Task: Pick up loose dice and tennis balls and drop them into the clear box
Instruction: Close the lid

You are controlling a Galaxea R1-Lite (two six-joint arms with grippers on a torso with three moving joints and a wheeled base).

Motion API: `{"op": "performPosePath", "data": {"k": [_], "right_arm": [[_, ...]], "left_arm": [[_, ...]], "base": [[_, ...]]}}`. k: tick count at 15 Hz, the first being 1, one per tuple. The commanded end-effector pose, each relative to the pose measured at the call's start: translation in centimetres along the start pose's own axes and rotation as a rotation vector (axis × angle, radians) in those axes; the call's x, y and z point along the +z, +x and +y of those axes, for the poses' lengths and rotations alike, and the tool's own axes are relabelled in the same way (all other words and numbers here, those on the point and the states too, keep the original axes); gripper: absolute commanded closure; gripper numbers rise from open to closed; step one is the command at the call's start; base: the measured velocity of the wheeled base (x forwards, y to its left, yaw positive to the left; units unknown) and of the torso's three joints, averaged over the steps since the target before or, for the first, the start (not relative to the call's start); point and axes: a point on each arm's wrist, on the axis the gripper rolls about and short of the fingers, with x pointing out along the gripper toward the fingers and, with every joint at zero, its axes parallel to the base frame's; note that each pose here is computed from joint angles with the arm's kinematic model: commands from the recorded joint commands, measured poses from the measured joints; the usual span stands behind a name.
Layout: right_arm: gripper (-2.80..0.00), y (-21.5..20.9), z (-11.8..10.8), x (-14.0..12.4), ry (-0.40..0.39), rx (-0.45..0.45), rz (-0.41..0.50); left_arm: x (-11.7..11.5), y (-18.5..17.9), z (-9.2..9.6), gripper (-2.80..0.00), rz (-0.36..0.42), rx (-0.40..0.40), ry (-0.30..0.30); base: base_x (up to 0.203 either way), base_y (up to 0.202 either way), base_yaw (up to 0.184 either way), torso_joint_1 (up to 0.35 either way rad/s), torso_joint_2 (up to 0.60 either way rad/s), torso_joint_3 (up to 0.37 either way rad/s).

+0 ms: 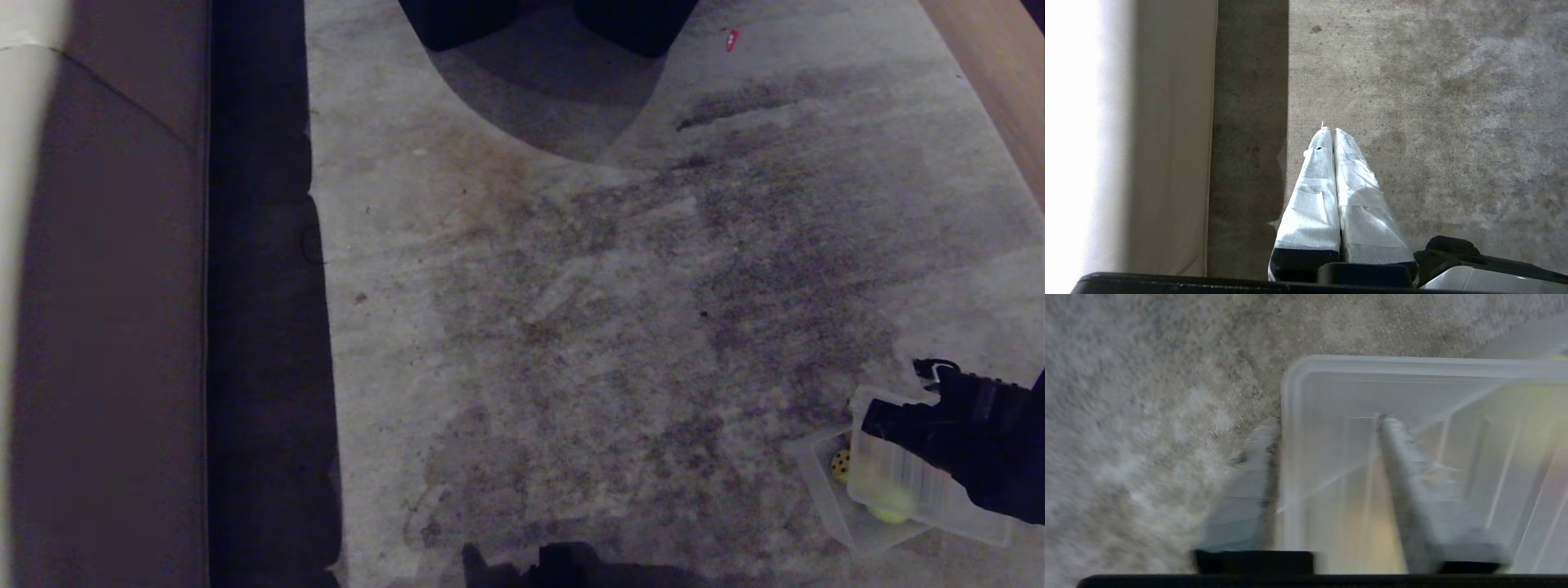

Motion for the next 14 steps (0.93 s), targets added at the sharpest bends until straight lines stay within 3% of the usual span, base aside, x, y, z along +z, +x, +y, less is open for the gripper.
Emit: {"op": "performPosePath", "data": {"k": [1, 6, 11, 14], "right_arm": [[0.0, 0.1, 0.0, -0.2, -0.014, 0.003, 0.001], [0.0, -0.6, 0.0, -0.9, -0.04, -0.009, 0.04], [0.0, -2.4, 0.4, -2.3, -0.136, 0.002, 0.126], [0.0, -3.9, 0.8, -3.4, -0.147, 0.013, 0.212]], "left_arm": [[0.0, 0.0, 0.0, 0.0, -0.001, 0.0, -0.001], [0.0, 0.0, 0.0, 0.0, -0.001, 0.001, -0.001], [0.0, 0.0, 0.0, 0.0, 0.001, 0.002, -0.001], [0.0, 0.0, 0.0, 0.0, -0.001, 0.002, -0.001]], "base": [[0.0, 0.0, 0.0, 0.0, 0.0, 0.0], [0.0, 0.0, 0.0, 0.0, 0.0, 0.0], [0.0, 0.0, 0.0, 0.0, 0.0, 0.0], [0.0, 0.0, 0.0, 0.0, 0.0, 0.0]]}}
